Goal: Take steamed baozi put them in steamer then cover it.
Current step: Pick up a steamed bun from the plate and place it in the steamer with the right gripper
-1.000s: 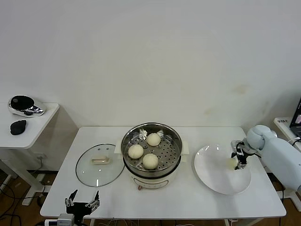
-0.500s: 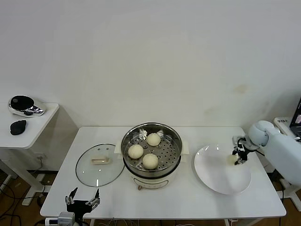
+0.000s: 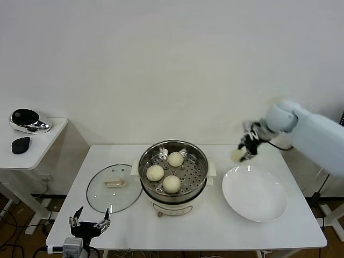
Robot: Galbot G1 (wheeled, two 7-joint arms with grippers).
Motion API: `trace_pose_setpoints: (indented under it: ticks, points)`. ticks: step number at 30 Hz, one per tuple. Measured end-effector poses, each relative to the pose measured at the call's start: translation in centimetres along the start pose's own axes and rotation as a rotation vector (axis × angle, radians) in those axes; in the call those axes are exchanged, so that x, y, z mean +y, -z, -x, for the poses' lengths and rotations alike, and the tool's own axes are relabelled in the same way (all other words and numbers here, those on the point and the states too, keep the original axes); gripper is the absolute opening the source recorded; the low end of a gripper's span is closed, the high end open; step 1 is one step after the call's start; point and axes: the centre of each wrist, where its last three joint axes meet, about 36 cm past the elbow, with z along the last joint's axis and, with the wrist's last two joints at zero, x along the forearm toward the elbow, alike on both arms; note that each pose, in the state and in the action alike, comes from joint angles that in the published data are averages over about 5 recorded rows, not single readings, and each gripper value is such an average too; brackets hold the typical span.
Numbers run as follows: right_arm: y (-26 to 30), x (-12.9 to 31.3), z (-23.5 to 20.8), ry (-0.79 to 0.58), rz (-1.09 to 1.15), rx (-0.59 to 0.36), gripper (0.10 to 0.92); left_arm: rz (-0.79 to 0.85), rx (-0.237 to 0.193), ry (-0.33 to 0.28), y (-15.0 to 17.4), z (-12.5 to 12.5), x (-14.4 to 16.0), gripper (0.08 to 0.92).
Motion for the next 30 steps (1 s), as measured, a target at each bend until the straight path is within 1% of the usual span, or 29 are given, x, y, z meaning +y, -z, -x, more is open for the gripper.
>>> trace_pose_setpoints:
  ticks: [5, 12, 20, 30]
  points:
    - [5.2, -0.5, -2.2, 0.029, -0.016, -0.033, 0.509, 0.003, -0.018, 0.0, 0.6, -0.2, 0.0, 0.823]
    - [10.5, -0.5, -2.3, 0.076, -0.026, -0.04, 0.509, 0.008, -0.035, 0.005, 1.1, -0.5, 0.2, 0.823]
    - [14.3, -0.4, 0.1, 0.108, -0.044, -0.012, 0.509, 0.001, -0.041, 0.008, 1.4, -0.8, 0.5, 0.823]
    - [16.2, -0.4, 5.0, 0.109, -0.047, 0.032, 0.508, -0.011, -0.046, 0.001, 1.5, -0.4, 0.2, 0.823]
